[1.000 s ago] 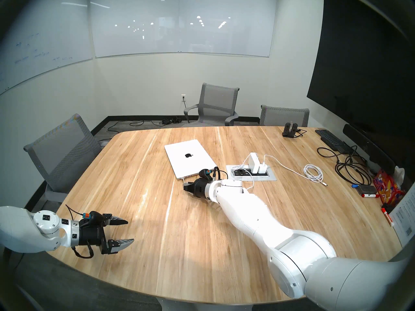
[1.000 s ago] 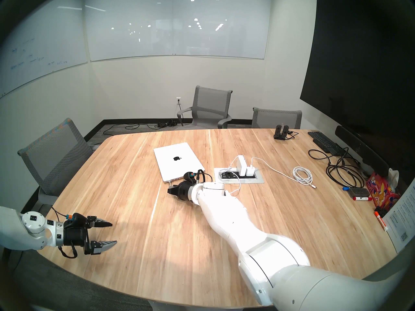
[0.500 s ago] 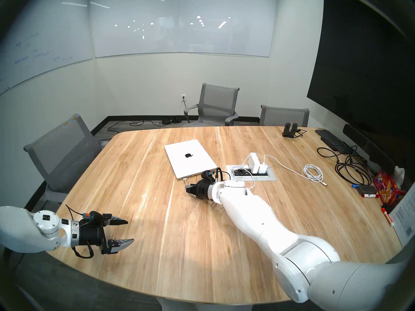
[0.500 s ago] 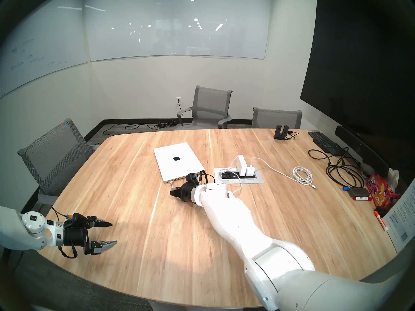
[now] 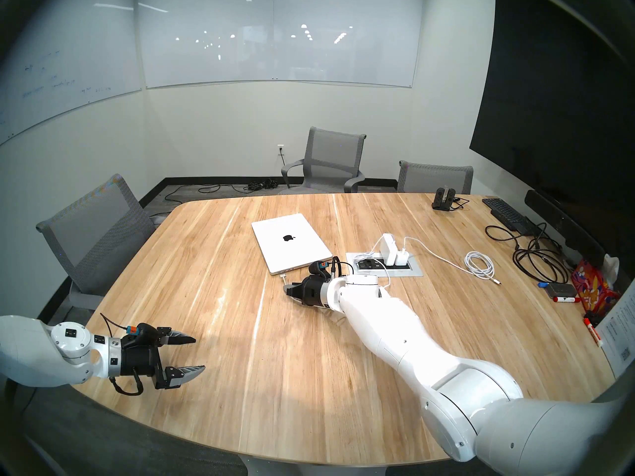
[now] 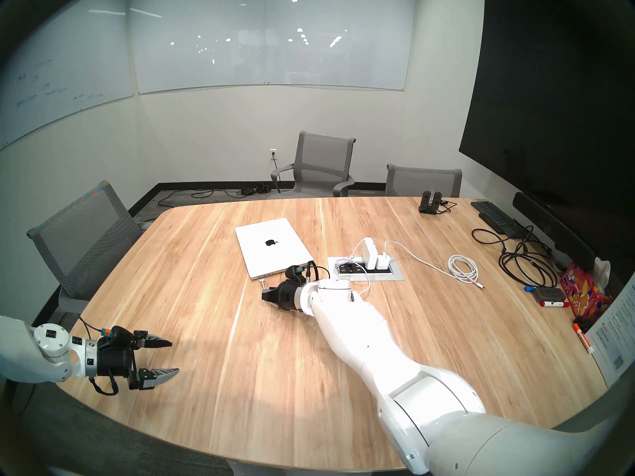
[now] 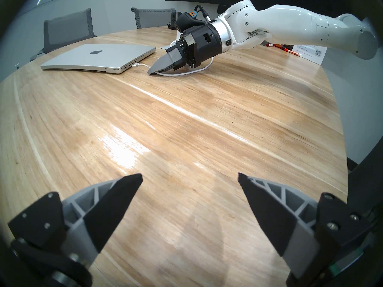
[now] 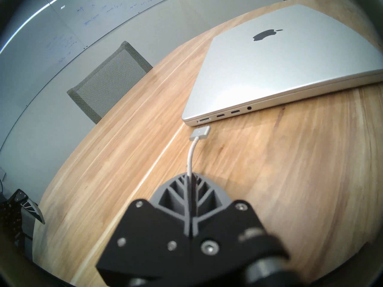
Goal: Plug the charging cable into the port of a MacBook
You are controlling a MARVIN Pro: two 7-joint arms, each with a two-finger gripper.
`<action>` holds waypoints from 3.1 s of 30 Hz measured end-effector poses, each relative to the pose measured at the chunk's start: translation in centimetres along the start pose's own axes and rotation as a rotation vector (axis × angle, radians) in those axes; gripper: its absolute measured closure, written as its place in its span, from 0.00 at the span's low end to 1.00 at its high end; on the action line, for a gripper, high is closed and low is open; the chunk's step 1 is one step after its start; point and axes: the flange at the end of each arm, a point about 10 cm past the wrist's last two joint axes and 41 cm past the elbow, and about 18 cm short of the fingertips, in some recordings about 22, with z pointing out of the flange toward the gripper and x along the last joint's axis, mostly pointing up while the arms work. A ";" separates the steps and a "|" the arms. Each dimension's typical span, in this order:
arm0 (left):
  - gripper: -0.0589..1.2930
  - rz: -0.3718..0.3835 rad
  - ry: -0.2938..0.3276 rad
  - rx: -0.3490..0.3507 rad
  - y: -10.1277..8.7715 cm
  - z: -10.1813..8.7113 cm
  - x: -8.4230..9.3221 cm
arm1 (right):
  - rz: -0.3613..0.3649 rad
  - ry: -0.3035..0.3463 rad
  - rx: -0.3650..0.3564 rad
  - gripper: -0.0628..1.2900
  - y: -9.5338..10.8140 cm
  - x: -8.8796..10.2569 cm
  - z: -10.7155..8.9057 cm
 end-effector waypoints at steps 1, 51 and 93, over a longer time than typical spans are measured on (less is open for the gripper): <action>0.04 0.000 0.000 0.000 0.0 0.0 0.0 | 0.000 -0.002 0.002 0.97 0.0 0.0 0.0; 0.04 0.000 0.000 0.000 0.0 0.0 0.0 | 0.055 -0.056 0.016 0.97 0.3 1.5 1.0; 0.04 0.000 0.000 0.000 0.0 0.0 0.0 | 0.036 -0.067 0.016 0.92 0.6 1.9 1.3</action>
